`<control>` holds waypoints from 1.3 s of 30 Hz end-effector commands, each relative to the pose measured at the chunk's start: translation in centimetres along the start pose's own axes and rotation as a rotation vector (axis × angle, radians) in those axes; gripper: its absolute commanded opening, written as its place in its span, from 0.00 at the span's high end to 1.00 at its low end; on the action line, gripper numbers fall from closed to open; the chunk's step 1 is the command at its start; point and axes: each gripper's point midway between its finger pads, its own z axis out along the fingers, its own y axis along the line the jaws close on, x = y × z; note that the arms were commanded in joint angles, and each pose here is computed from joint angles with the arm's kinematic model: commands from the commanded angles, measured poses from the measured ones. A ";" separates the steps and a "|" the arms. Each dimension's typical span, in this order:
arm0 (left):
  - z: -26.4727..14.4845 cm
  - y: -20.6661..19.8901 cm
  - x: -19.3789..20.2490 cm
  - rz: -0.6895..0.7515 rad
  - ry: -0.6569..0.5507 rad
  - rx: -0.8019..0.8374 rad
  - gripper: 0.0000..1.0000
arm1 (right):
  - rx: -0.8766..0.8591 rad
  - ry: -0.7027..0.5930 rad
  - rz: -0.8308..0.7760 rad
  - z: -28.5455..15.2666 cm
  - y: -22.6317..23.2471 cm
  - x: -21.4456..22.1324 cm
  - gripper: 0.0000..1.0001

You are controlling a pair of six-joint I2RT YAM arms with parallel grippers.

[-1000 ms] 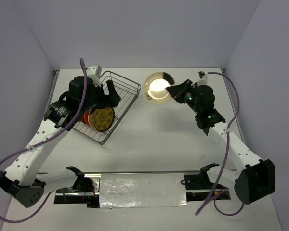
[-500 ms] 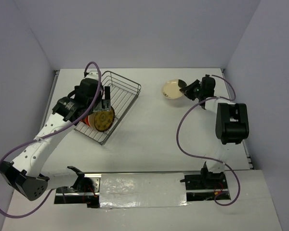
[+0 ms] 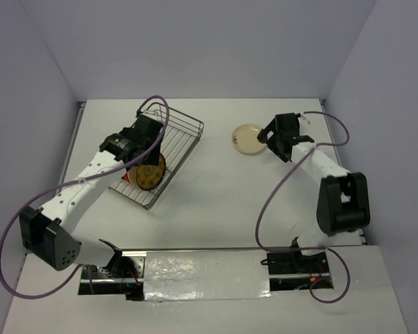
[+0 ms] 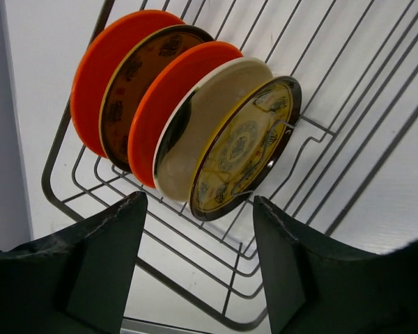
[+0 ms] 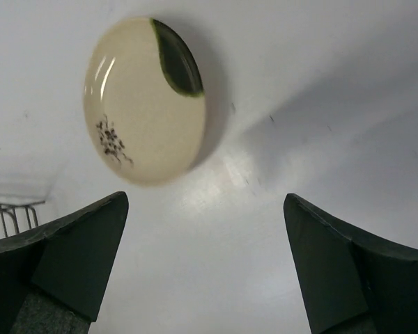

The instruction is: Unload the plates from the dish rack

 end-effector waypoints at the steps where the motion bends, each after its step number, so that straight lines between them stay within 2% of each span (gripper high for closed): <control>1: 1.6 0.0 0.2 0.058 0.030 -0.039 0.26 | 0.048 -0.134 -0.031 -4.6 -2.3 -0.4 0.00; 4: 3.1 -0.1 0.7 0.076 0.062 -0.077 0.36 | -0.074 -0.154 -0.103 -6.7 -0.2 1.5 0.00; 9: 5.2 0.9 1.6 0.073 0.118 -0.124 0.43 | -0.147 -0.124 -0.184 -8.2 1.3 3.8 0.00; 10: 5.5 0.6 1.9 0.072 0.132 -0.100 0.47 | -0.168 -0.118 -0.208 -8.6 2.0 4.5 0.00; 18: 7.2 -0.6 4.1 0.072 0.212 -0.052 0.68 | -0.250 -0.159 -0.220 -11.8 4.1 4.5 0.00; 19: 7.2 -0.6 4.2 0.076 0.219 -0.053 0.78 | -0.255 -0.160 -0.221 -12.2 4.2 4.4 0.00; 20: 7.1 -0.5 4.1 0.075 0.219 -0.055 0.83 | -0.272 -0.169 -0.219 -12.9 4.6 4.2 0.00; 21: 6.7 -0.2 4.0 0.070 0.215 -0.063 0.95 | -0.281 -0.173 -0.216 -13.3 4.8 4.1 0.00; 22: 6.2 0.0 3.4 0.063 0.201 -0.071 0.98 | -0.295 -0.177 -0.213 -13.6 5.1 4.0 0.00; 24: 5.3 1.0 2.6 0.052 0.175 -0.104 1.00 | -0.327 -0.177 -0.214 -14.4 5.5 4.2 0.00; 29: -0.3 3.9 -1.6 -0.002 0.045 -0.137 1.00 | -0.430 -0.153 -0.228 -15.3 7.6 5.3 0.00; 32: -3.9 4.0 -4.0 -0.029 -0.028 -0.064 1.00 | -0.625 -0.083 -0.281 -16.5 11.3 7.6 0.00; 33: -5.5 3.5 -5.0 -0.051 -0.067 0.009 1.00 | -0.816 -0.041 -0.337 -18.9 14.2 9.1 0.00; 34: -6.3 3.0 -5.3 -0.057 -0.083 0.056 1.00 | -0.925 -0.007 -0.377 -20.3 15.6 10.2 0.00; 36: -8.8 1.8 -6.5 -0.079 -0.166 0.199 1.00 | -1.112 0.049 -0.439 -22.6 17.8 12.3 0.00; 37: -9.6 -0.4 -6.3 -0.073 -0.167 0.338 1.00 | -1.245 0.058 -0.457 -25.1 19.3 13.0 0.00; 39: -11.8 -2.1 -7.3 -0.101 -0.250 0.486 1.00 | -1.349 0.075 -0.467 -26.9 20.3 13.5 0.00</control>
